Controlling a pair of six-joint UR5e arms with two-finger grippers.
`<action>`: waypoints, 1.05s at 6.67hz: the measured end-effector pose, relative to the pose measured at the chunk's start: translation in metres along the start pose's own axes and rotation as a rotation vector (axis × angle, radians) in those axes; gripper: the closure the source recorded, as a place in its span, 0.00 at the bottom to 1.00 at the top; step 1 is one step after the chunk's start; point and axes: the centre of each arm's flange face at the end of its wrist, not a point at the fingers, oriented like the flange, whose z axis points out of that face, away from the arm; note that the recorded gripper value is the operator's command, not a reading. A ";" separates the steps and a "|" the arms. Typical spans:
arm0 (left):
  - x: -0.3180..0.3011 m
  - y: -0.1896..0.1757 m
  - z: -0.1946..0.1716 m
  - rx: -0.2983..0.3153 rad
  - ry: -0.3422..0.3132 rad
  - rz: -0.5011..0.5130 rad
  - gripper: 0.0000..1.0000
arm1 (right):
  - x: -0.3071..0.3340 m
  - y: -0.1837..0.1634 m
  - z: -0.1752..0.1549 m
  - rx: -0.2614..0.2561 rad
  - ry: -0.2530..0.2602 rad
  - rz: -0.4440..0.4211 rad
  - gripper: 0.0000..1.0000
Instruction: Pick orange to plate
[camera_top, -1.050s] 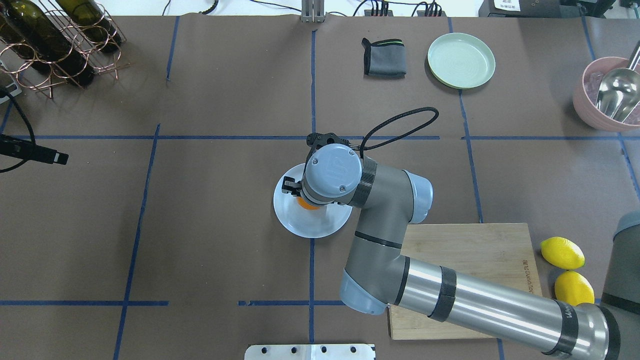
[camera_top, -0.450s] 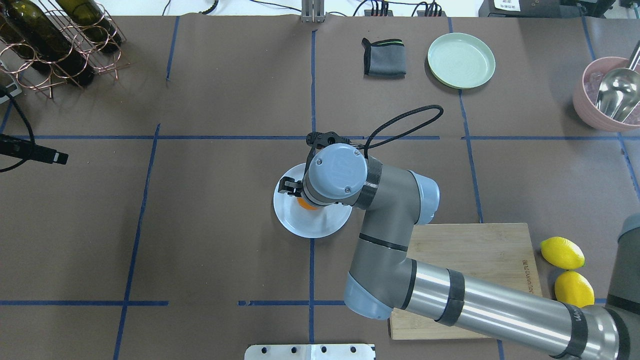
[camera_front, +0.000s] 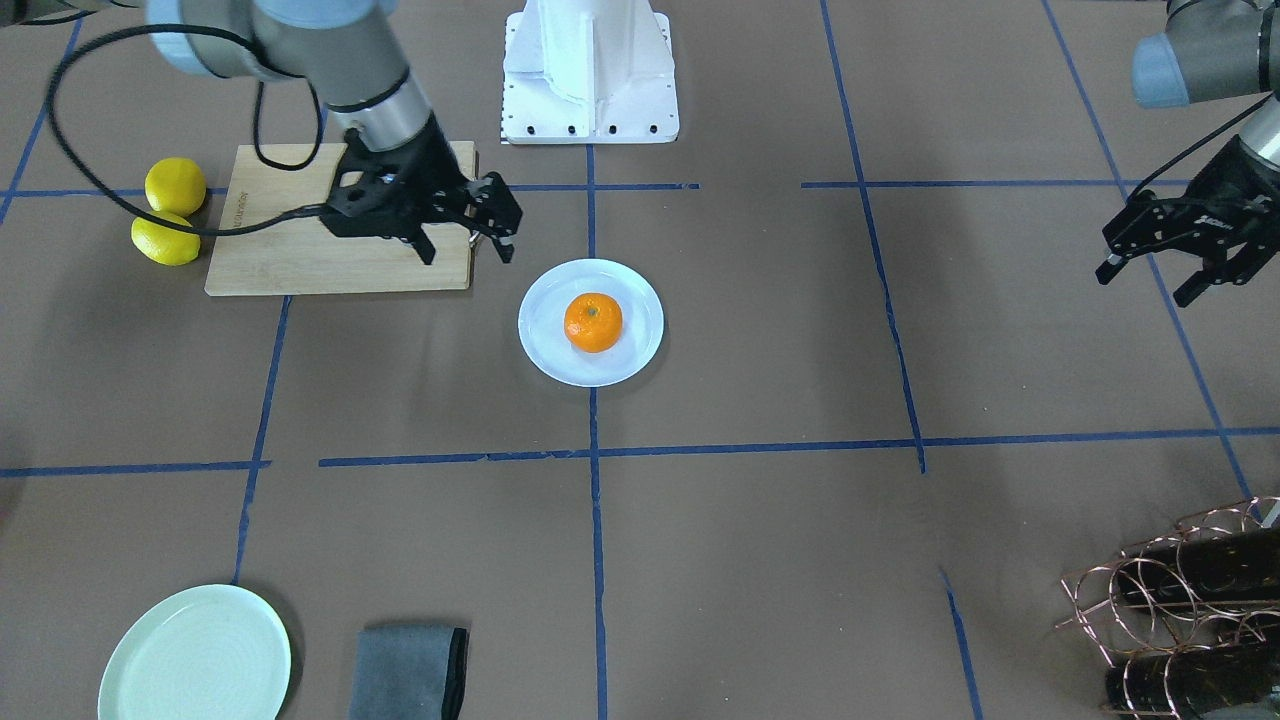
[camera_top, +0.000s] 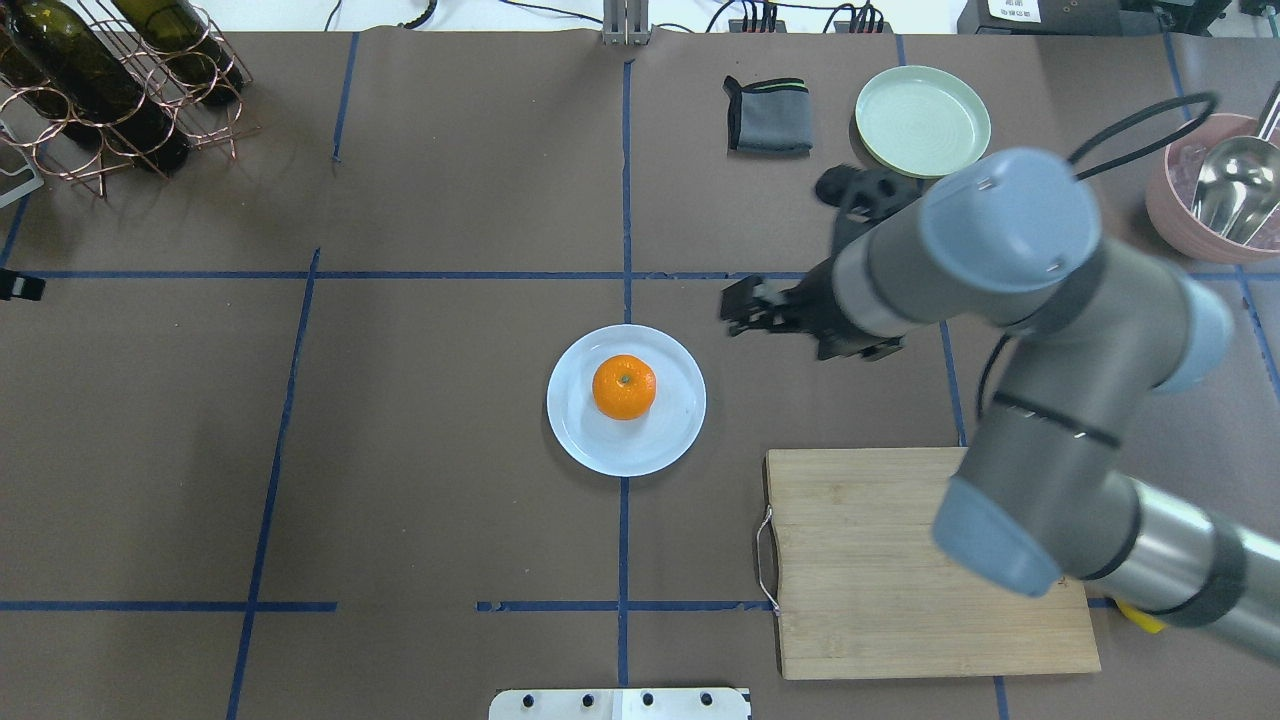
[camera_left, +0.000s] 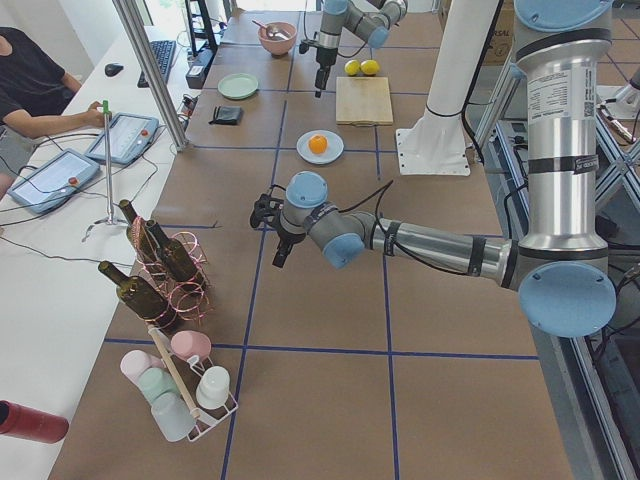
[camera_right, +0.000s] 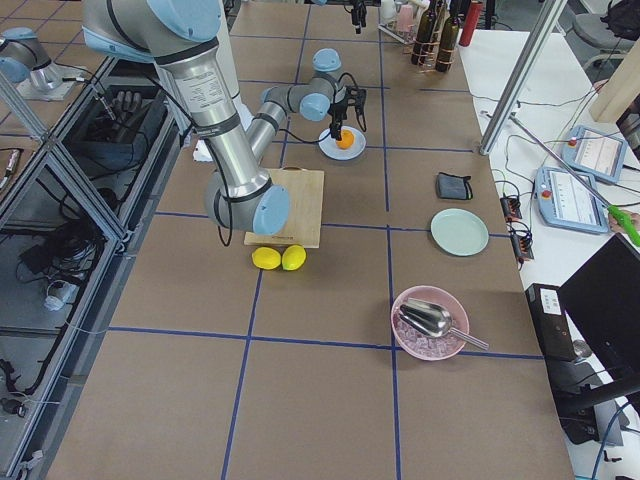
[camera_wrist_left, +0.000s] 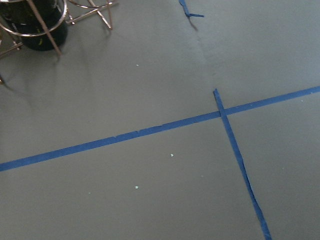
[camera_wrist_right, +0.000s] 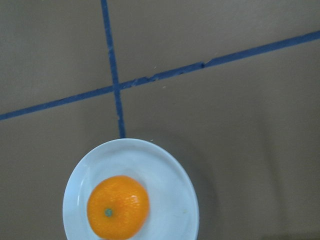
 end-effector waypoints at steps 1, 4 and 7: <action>-0.053 0.004 -0.015 -0.021 -0.071 0.040 0.00 | 0.072 -0.043 -0.038 -0.022 0.022 -0.046 0.00; -0.150 0.028 -0.054 -0.142 -0.065 -0.027 0.00 | 0.325 -0.151 -0.105 -0.043 0.124 -0.270 0.00; -0.173 0.043 -0.075 -0.162 -0.055 -0.068 0.00 | 0.459 -0.184 -0.120 -0.075 0.181 -0.353 0.00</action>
